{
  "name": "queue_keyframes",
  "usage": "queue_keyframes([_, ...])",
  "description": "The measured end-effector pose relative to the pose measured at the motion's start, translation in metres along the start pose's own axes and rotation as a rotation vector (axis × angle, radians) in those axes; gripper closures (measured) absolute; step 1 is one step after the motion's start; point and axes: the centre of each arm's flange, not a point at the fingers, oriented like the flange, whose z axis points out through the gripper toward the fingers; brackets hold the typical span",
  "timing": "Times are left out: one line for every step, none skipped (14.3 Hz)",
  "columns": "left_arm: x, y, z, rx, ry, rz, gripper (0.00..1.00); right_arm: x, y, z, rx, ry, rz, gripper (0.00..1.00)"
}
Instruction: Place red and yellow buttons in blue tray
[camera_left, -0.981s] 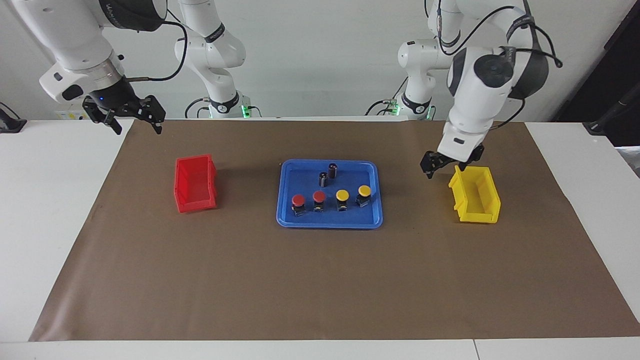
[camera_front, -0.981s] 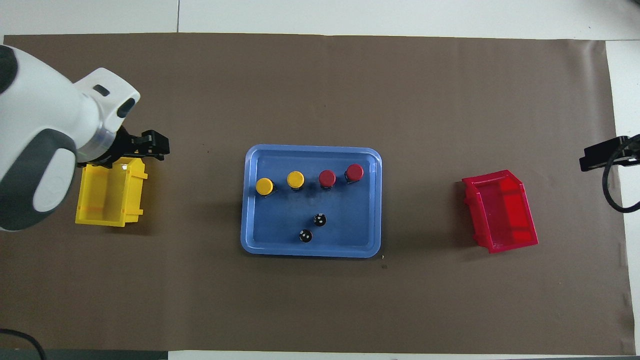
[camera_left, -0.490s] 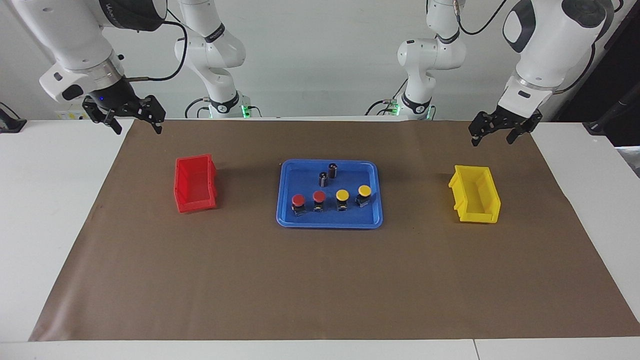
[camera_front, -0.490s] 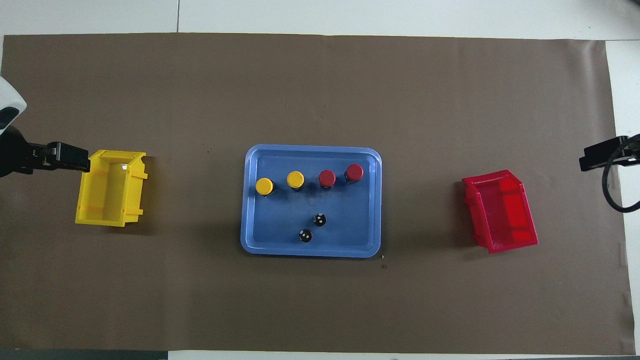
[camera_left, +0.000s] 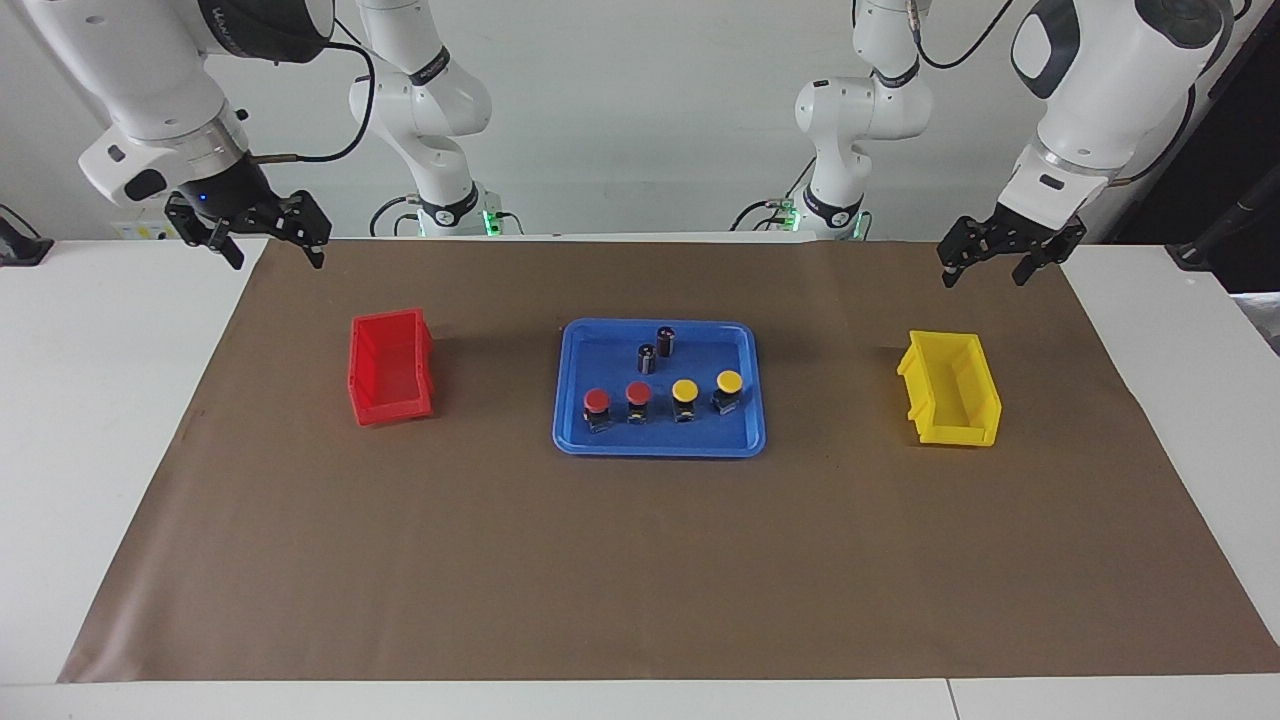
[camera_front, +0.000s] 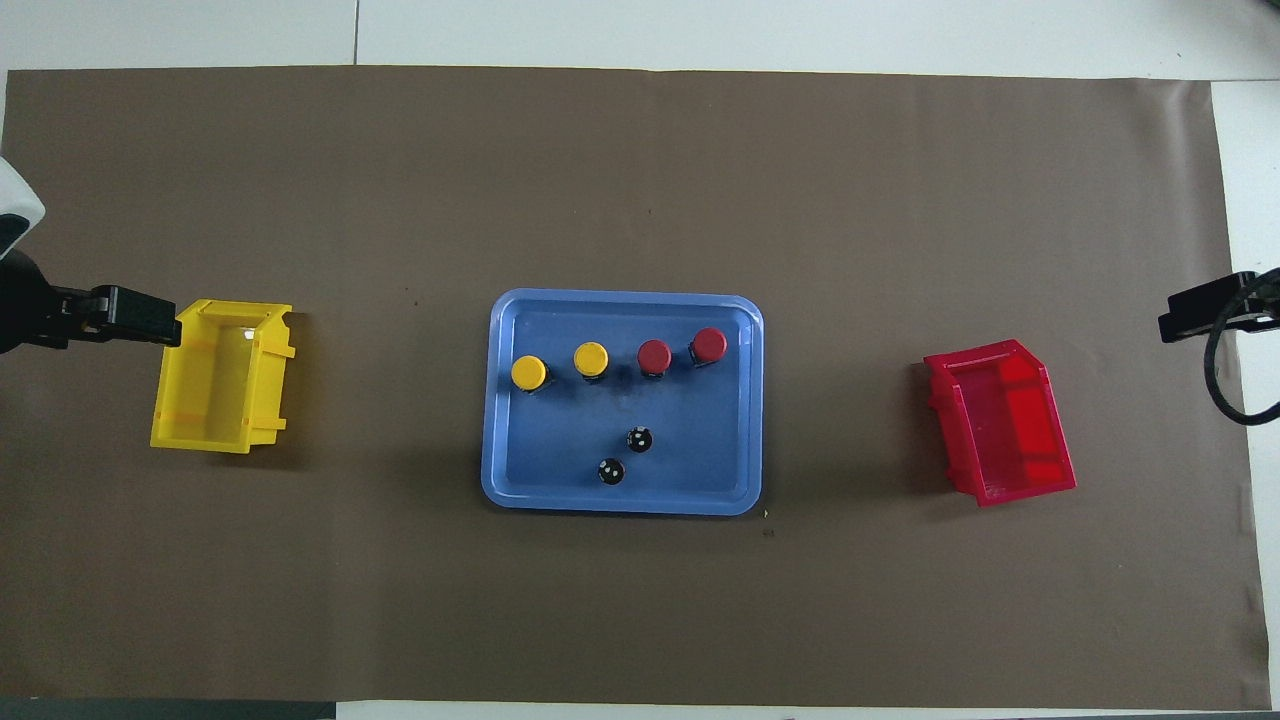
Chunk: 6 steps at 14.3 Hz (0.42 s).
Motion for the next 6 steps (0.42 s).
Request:
queue_keyframes([0.0,-0.002,-0.004,-0.001,0.002,-0.002,0.0,0.0,0.0,0.0,0.0,0.0,0.0,0.0])
queue_keyframes([-0.001,-0.003,-0.008,-0.002,0.004,-0.002,0.0,0.0,0.0,0.0,0.0,0.0,0.0,0.0])
queue_keyframes([-0.001,-0.003,-0.011,-0.002,0.007,-0.002,0.0,0.0,0.0,0.0,0.0,0.0,0.0,0.0])
queue_keyframes([-0.001,-0.003,-0.014,-0.002,0.009,-0.002,0.0,0.0,0.0,0.0,0.0,0.0,0.0,0.0])
queue_keyframes([-0.002,-0.003,-0.016,-0.003,0.011,-0.002,0.0,0.0,0.0,0.0,0.0,0.0,0.0,0.0])
queue_keyframes([-0.003,-0.003,-0.018,-0.003,0.013,-0.002,0.0,0.0,0.0,0.0,0.0,0.0,0.0,0.0])
